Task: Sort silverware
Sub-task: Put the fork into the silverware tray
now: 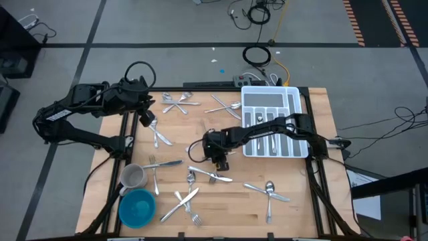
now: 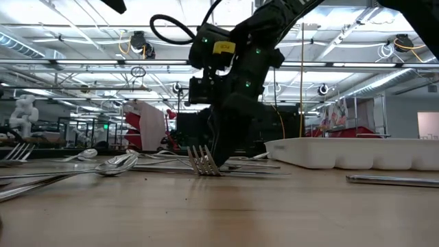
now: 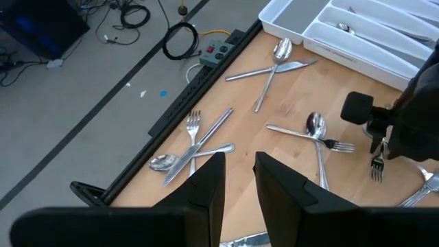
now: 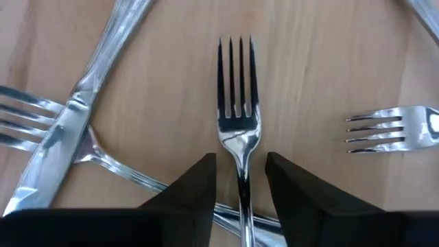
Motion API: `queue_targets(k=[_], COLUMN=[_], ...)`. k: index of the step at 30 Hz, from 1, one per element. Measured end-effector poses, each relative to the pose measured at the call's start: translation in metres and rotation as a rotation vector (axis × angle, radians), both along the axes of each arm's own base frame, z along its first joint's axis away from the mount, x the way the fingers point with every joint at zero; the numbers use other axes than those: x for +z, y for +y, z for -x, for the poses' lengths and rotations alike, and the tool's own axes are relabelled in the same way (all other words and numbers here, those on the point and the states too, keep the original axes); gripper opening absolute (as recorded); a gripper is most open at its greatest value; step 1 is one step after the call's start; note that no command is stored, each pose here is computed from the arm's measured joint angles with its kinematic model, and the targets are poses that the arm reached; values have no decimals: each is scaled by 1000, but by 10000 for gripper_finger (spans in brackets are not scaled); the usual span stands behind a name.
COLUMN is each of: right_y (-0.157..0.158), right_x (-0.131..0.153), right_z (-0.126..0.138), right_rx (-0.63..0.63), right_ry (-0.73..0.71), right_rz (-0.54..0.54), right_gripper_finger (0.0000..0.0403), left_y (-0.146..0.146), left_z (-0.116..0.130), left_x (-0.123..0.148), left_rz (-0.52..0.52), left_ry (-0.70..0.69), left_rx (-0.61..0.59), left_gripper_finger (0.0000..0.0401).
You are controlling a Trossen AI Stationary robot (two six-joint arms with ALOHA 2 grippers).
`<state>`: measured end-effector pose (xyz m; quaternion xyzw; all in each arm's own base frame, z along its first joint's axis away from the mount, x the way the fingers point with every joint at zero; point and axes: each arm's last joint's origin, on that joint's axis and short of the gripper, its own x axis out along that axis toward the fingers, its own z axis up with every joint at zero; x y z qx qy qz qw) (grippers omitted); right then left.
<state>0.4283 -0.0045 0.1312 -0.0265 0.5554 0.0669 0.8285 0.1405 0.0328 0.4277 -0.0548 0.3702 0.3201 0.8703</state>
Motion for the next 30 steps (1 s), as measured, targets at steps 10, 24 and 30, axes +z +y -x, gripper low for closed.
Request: queue_targets(k=[10,24,30], right_y=[-1,2,-6], right_x=[-2,11,39], right_z=[1,-9,-22], right_rx=[-20,-27,-48], right_ry=[13,-1,-57], right_rz=[30,30,29], right_gripper_finger=[11,1,1], left_y=[0,0,0], left_z=[0,0,0], left_x=[0,0,0], left_rz=[-1,-1,-1], left_ry=[0,0,2], left_rx=[0,-1,-1], left_gripper_finger=[89,89,89])
